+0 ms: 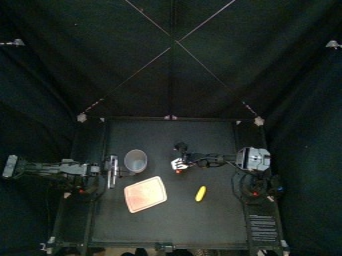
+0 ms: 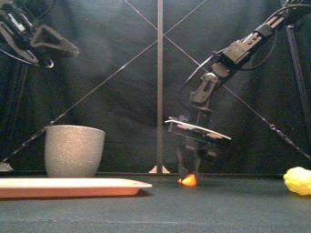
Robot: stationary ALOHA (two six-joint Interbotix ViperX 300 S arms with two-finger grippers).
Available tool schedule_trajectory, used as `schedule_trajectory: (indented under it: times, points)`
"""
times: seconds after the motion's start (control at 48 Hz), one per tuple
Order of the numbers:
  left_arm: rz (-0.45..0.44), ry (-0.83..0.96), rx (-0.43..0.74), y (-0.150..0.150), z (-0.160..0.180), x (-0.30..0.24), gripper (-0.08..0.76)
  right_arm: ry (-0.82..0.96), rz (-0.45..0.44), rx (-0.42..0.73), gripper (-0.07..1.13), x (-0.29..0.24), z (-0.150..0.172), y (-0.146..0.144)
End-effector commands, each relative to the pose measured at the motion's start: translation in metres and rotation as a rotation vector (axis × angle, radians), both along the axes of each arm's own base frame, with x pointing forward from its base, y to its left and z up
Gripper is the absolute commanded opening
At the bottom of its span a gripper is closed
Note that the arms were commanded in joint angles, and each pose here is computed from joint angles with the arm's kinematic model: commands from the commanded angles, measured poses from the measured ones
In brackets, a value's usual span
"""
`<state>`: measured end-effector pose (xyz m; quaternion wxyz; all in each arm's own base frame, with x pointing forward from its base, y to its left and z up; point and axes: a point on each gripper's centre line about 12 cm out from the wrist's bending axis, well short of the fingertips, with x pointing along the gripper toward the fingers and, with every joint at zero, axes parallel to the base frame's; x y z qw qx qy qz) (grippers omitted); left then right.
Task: Pick the tangerine then place it in the grey bowl
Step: Place tangerine in the grey bowl
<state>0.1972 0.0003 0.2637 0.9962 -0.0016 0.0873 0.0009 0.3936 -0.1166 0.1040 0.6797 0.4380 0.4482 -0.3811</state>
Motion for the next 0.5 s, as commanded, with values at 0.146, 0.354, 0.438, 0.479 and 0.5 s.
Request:
schedule_trajectory:
  times: [0.146, 0.354, 0.438, 0.479, 0.5]
  points:
    - [-0.001, -0.021, -0.001, 0.0, 0.006, 0.001, 0.097, -0.063, 0.03, -0.032, 0.61, 0.01, 0.024, 0.004]
    - [0.0, -0.023, 0.0, 0.0, 0.007, 0.002, 0.097, -0.178, 0.127, -0.137, 0.61, 0.026, 0.073, 0.014]
    - [-0.002, -0.032, 0.002, 0.0, 0.008, 0.002, 0.097, -0.237, 0.165, -0.195, 0.61, 0.034, 0.094, 0.015]
    - [-0.002, -0.041, 0.003, 0.0, 0.009, 0.002, 0.097, -0.273, 0.185, -0.225, 0.61, 0.039, 0.106, 0.015]
    - [-0.002, -0.044, 0.002, 0.0, 0.009, 0.002, 0.097, -0.294, 0.192, -0.238, 0.61, 0.042, 0.111, 0.015]
